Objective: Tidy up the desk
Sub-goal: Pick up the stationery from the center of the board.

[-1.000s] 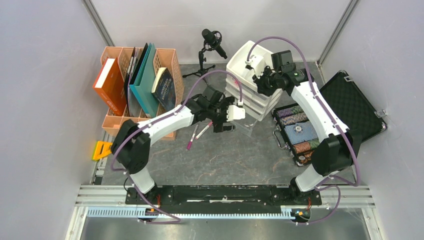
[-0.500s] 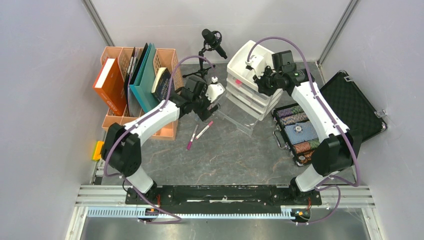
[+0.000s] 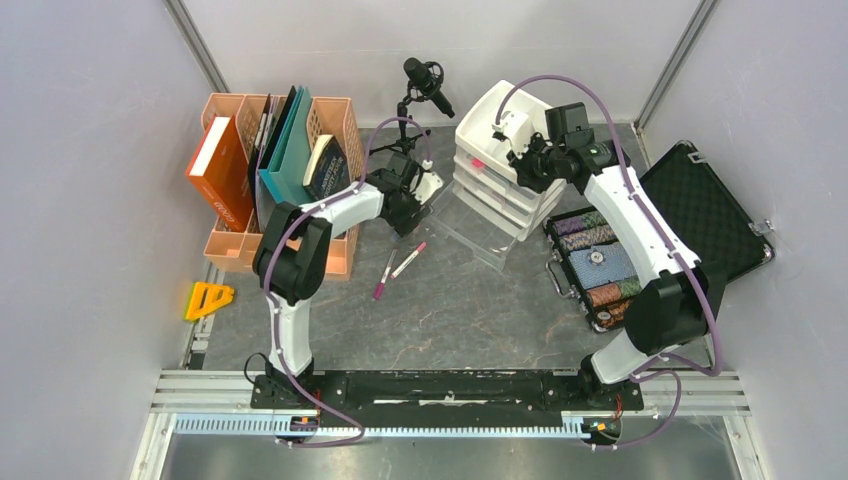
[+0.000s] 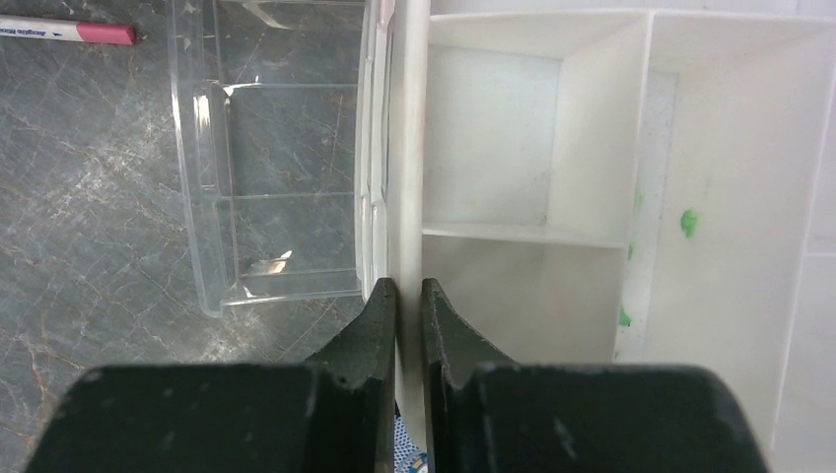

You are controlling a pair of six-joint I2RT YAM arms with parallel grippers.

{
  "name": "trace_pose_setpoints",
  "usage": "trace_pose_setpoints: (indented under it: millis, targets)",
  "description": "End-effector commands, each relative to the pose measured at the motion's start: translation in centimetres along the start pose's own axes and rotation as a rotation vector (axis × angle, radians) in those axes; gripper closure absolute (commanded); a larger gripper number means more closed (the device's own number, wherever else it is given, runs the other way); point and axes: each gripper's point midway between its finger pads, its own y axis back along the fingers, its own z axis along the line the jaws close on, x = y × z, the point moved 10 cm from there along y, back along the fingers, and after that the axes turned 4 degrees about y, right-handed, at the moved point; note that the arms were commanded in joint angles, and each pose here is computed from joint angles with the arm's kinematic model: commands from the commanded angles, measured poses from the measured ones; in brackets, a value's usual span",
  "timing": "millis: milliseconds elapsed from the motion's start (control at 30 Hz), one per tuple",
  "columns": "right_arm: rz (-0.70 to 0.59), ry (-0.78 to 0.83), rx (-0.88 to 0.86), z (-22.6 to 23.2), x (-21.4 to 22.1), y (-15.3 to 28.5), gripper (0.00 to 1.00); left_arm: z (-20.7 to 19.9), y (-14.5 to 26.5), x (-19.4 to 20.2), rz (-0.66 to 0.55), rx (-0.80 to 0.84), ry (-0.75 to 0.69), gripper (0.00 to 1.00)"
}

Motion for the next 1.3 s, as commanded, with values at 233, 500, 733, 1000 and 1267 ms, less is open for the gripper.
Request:
trace_pose_setpoints:
  millis: [233, 500, 733, 1000, 1267]
  targets:
    - [0.082, 0.021, 0.070, -0.6, 1.7, 0.7, 1.00, 0.9, -1.2, -0.2, 0.048, 0.054, 0.005, 0.36]
    - [0.080, 0.019, 0.076, -0.6, 1.6, 0.9, 1.00, 0.3, -1.7, 1.4, 0.106, 0.121, 0.003, 0.50]
    - [0.075, 0.017, 0.080, -0.6, 1.6, 1.1, 1.00, 0.4, -1.7, 2.5, 0.154, 0.184, 0.011, 0.64]
    - [0.066, 0.014, 0.078, -0.5, 1.5, 1.4, 1.00, 1.1, -0.3, 1.9, 0.131, 0.185, 0.022, 0.83]
    - [0.066, 0.010, 0.059, -0.2, 1.8, 1.0, 1.00, 1.9, 5.0, -0.6, -0.044, 0.128, 0.121, 0.92]
